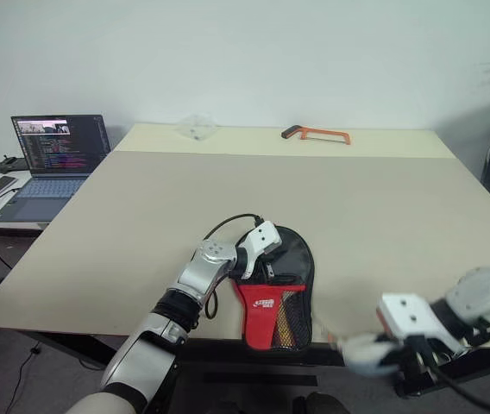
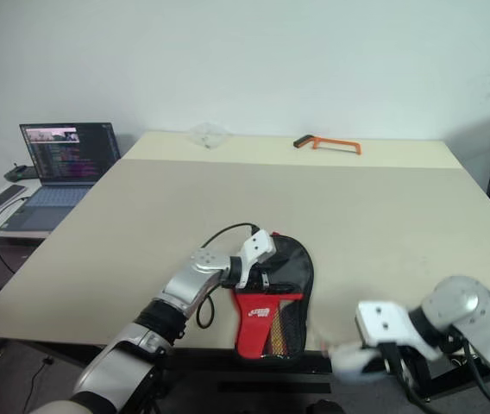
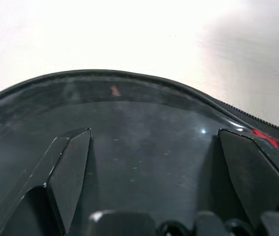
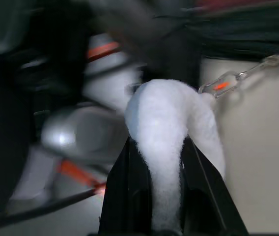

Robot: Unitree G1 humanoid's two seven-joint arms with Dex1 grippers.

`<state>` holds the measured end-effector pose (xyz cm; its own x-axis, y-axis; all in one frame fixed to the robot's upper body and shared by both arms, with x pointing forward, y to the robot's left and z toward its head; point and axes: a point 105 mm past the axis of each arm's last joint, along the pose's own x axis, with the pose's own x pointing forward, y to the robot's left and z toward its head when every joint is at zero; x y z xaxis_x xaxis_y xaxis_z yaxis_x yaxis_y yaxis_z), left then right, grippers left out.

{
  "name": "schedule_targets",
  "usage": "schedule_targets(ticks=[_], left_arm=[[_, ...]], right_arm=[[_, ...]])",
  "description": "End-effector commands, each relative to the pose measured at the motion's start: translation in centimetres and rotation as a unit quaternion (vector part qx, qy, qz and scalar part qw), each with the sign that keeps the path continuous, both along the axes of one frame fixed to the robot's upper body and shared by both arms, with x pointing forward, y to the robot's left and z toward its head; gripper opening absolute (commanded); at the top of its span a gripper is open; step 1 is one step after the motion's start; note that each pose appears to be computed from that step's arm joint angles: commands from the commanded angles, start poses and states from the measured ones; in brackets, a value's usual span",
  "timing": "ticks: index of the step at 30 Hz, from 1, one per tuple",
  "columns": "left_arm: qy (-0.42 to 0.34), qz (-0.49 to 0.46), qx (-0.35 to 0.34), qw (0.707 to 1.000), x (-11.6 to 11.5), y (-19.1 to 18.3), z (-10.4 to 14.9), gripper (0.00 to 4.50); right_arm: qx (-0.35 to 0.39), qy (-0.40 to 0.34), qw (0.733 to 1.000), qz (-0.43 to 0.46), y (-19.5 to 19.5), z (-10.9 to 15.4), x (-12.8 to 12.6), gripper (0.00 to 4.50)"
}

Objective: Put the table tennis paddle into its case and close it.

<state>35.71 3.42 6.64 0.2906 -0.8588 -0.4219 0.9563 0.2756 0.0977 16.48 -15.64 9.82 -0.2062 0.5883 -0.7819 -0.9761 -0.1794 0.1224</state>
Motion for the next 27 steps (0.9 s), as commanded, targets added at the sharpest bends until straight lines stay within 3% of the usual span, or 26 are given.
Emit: schedule_targets(ticks=[1, 5, 11, 16, 20, 24, 27], left_arm=[[0.076, 0.019, 0.097, 0.992, -1.4, 2.4, -6.0, 4.5], [0.075, 0.015, 0.099, 0.992, -1.3, 2.2, -6.0, 4.5], [0.073, 0.006, 0.087, 0.994, -0.9, 1.7, -5.3, 4.5], [0.064, -0.037, 0.015, 0.997, -1.3, 1.0, -1.9, 4.5], [0.081, -0.065, -0.003, 0.995, -2.5, 2.2, 0.3, 4.5], [0.08, -0.089, -0.024, 0.992, -3.9, 3.8, 3.2, 4.5], [0.083, -0.116, -0.062, 0.988, -5.2, 4.9, 6.7, 4.5]], right_arm=[[0.017, 0.042, 0.997, 0.06, 1.3, 0.2, -3.1, 0.18], [0.023, 0.04, 0.998, 0.052, 1.7, 0.1, -3.3, 0.18], [0.026, -0.048, 0.998, -0.022, 0.9, 1.5, 1.5, 0.17], [0.062, -0.148, 0.983, -0.086, 1.1, 4.6, 7.0, 0.17], [0.049, -0.18, 0.976, -0.11, 0.9, 4.1, 9.5, 0.17], [0.04, -0.185, 0.974, -0.127, 0.7, 3.0, 10.9, 1.44], [0.062, -0.189, 0.97, -0.142, 0.7, 4.0, 11.9, 2.4]])
